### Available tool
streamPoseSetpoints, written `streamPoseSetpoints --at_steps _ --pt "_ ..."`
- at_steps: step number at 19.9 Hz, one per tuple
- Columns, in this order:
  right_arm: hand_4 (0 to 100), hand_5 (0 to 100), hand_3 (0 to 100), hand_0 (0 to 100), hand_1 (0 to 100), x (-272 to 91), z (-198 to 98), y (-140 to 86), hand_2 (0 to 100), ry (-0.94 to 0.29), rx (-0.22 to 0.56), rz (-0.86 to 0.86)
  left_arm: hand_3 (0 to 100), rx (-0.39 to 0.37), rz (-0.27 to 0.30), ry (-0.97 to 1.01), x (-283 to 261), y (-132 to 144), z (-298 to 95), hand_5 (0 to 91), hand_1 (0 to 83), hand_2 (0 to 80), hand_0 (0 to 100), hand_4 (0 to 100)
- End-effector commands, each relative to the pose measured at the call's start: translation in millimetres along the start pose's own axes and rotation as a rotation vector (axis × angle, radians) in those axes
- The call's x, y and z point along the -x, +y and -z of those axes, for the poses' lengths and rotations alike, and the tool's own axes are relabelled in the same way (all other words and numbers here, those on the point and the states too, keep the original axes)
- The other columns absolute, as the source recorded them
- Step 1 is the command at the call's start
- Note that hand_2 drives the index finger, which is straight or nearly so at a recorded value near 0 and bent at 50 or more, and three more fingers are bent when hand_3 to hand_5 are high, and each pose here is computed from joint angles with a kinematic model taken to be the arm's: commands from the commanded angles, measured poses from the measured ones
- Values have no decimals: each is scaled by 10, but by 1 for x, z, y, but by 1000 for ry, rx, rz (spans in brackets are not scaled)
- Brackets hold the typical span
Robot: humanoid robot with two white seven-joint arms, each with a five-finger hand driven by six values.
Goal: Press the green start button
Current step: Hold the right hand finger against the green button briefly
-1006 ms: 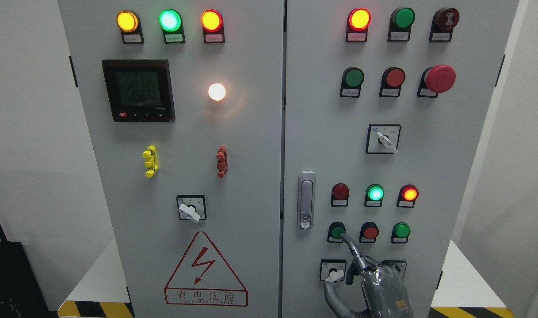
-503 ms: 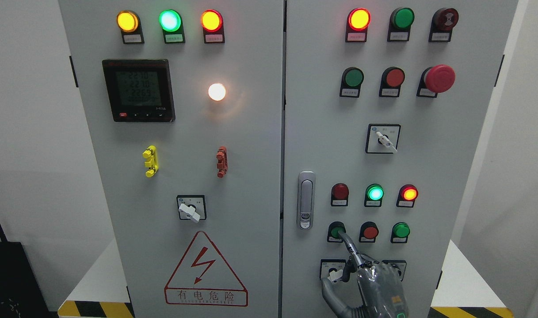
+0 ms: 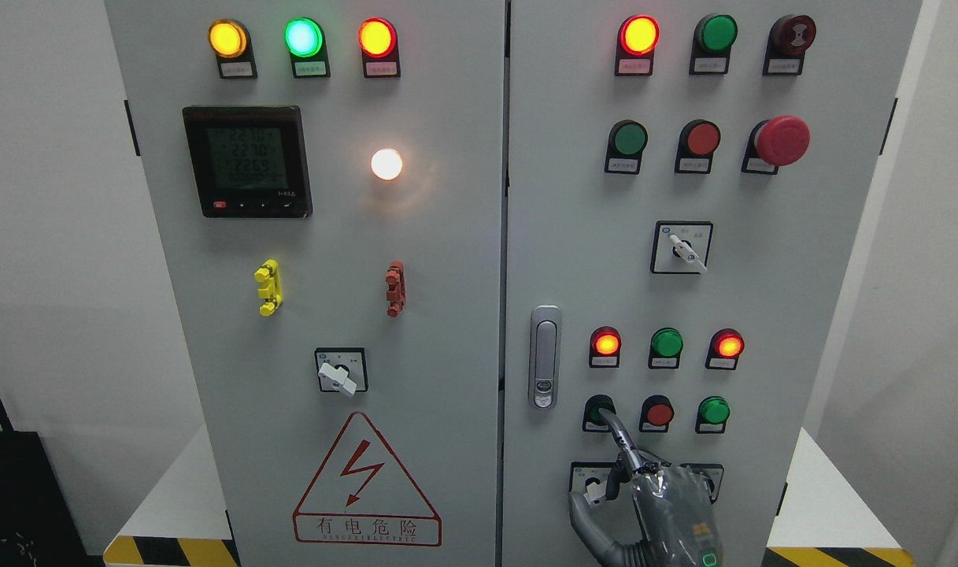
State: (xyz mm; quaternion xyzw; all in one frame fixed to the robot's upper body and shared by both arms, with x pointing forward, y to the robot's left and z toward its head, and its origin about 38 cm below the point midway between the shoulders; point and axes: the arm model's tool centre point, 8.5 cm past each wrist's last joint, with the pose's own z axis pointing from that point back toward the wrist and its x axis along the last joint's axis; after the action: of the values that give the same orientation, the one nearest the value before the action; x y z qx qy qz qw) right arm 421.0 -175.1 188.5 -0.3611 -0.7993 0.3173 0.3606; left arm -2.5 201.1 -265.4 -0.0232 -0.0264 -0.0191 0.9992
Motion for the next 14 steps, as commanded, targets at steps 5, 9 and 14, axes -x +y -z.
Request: streamPoseSetpoints --at_steps 5,9,14 --pt "705 742 777 500 312 -5 -2 -6 0 -13 18 8 0 0 0 0 0 0 0 0 556 0 120 0" --pt "702 735 779 538 320 -8 -9 -11 0 -13 35 38 0 0 0 0 0 0 0 0 556 0 120 0" --pt "700 734 780 560 320 -16 -18 -17 0 -24 59 81 0 0 0 0 0 0 0 0 556 0 120 0"
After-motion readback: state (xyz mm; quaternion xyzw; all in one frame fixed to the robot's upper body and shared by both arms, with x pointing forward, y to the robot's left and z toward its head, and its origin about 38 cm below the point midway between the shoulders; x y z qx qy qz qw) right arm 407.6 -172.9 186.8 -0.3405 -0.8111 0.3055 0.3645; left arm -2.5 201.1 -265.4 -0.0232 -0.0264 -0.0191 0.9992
